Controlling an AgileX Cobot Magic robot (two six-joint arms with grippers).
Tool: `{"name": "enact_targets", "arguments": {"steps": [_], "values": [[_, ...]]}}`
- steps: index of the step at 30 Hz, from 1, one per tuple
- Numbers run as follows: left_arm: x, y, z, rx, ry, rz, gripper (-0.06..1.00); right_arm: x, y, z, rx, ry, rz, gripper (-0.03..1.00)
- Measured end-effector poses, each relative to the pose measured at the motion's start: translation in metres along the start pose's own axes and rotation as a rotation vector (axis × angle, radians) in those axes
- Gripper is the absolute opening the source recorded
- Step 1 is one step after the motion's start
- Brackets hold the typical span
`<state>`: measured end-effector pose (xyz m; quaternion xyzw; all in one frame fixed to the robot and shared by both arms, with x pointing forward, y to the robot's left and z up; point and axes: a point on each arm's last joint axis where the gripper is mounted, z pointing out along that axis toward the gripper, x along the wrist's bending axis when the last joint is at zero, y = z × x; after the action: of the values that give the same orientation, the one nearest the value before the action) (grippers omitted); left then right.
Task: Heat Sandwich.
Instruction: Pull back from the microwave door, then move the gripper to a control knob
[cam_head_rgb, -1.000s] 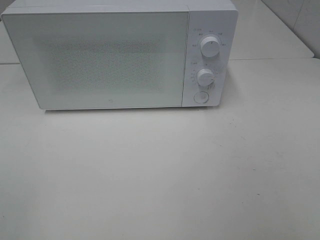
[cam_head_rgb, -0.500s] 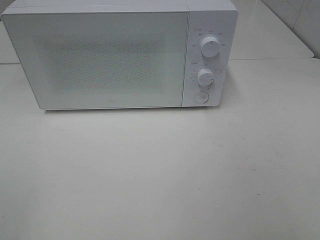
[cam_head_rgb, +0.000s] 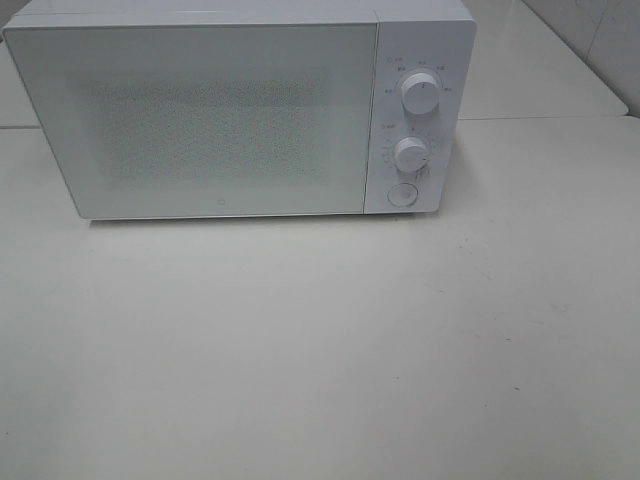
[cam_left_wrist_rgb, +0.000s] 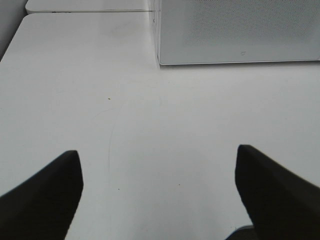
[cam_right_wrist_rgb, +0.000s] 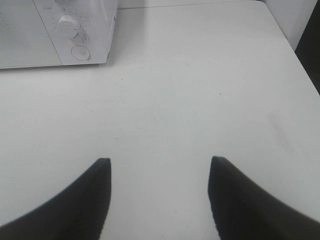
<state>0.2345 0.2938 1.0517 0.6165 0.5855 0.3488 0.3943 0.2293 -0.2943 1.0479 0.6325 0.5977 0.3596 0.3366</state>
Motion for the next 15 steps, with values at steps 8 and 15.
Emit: {"name": "enact_targets", "arguments": {"steps": [8, 15], "values": [[0.000, 0.000, 0.000, 0.000, 0.000, 0.000, 0.76, 0.000, 0.011, -0.003, -0.085, 0.001, -0.005, 0.57], [0.000, 0.000, 0.000, 0.000, 0.000, 0.000, 0.76, 0.004, 0.033, 0.008, -0.164, 0.036, -0.023, 0.57]]}}
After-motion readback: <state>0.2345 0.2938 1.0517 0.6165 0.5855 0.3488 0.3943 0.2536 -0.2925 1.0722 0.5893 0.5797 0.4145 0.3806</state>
